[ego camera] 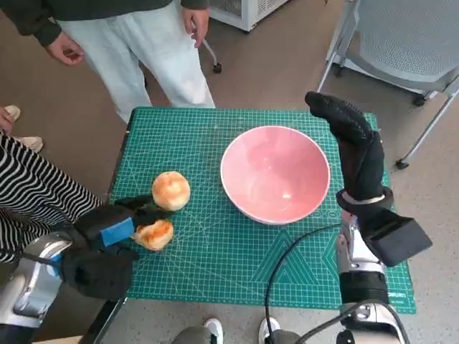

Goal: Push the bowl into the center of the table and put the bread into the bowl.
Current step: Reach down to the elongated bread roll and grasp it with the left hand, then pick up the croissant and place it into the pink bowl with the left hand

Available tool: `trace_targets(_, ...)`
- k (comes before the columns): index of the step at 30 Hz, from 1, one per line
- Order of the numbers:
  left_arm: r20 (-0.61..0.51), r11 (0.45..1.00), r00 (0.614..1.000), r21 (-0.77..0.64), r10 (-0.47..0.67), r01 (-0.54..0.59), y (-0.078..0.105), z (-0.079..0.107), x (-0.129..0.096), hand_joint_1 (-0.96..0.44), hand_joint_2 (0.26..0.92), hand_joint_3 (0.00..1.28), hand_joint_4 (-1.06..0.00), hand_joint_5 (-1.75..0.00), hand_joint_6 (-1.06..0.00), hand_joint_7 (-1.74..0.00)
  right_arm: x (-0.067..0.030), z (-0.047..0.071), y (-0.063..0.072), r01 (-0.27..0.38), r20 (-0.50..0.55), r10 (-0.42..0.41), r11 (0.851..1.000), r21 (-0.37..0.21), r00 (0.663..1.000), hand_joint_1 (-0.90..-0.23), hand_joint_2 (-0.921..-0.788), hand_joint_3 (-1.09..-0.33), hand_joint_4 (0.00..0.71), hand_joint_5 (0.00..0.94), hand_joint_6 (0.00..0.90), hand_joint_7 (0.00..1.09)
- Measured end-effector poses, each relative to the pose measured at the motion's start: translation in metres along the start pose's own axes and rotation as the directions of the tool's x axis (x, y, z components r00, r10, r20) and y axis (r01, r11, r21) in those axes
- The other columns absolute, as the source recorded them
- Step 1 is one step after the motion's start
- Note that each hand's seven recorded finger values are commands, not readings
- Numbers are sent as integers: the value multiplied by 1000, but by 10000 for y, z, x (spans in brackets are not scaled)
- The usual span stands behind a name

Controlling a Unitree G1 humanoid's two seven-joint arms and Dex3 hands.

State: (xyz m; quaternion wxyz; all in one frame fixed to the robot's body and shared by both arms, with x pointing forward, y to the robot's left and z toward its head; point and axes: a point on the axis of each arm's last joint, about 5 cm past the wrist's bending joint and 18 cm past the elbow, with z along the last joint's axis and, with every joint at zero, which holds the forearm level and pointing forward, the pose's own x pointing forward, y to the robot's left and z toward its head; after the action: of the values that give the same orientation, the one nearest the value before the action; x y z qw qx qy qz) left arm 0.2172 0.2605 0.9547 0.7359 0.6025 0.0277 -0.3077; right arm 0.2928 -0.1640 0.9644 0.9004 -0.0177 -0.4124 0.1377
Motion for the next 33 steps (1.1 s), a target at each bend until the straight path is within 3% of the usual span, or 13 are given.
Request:
trace_targets(7,-10,998,999,43,36,-36,-69,0,64,-10,833,34,-530,-111,-568,-183,0,0,-2,-2,-2,2,1000,1,1000,-692,-921,-724,157,3,-1,609)
trace_targets(10,-13,997,999,55,46,-46,-94,6,82,8,870,19,-579,-194,-543,-461,3,0,-1,-5,-3,5,1000,2,1000,-693,-921,-723,157,3,-1,609)
trace_targets(11,-13,997,999,57,48,-47,-99,8,85,-122,888,77,-597,-316,-548,-783,3,0,-1,-6,-4,6,1000,2,1000,-694,-921,-723,157,3,-1,609)
trace_targets(12,-14,997,999,59,49,-48,-103,9,87,-168,895,100,-580,-403,-545,-902,3,0,-1,-7,-4,7,1000,3,1000,-694,-921,-723,157,3,-1,609)
trace_targets(14,-16,997,999,66,51,-50,-106,11,89,-68,910,134,-562,-901,-550,-1142,3,0,-1,-9,-4,9,1000,3,1000,-694,-921,-723,157,3,-1,609)
trace_targets(17,-16,997,999,68,49,-48,-111,18,85,-21,912,124,-621,-1129,-564,-1184,4,1,-2,-13,-4,13,1000,4,1000,-694,-921,-722,157,2,-1,608)
trace_targets(20,-8,997,999,63,47,-47,-113,31,71,-6,909,120,-653,-1197,-577,-1185,4,1,-4,-14,-5,14,1000,5,1000,-694,-921,-722,157,2,-1,608)
trace_targets(33,-1,999,1000,29,31,-31,-39,72,-67,2,907,118,-673,-1182,-578,-1230,0,-1,-11,-8,-3,8,1000,14,1000,-692,-921,-722,157,2,-1,608)
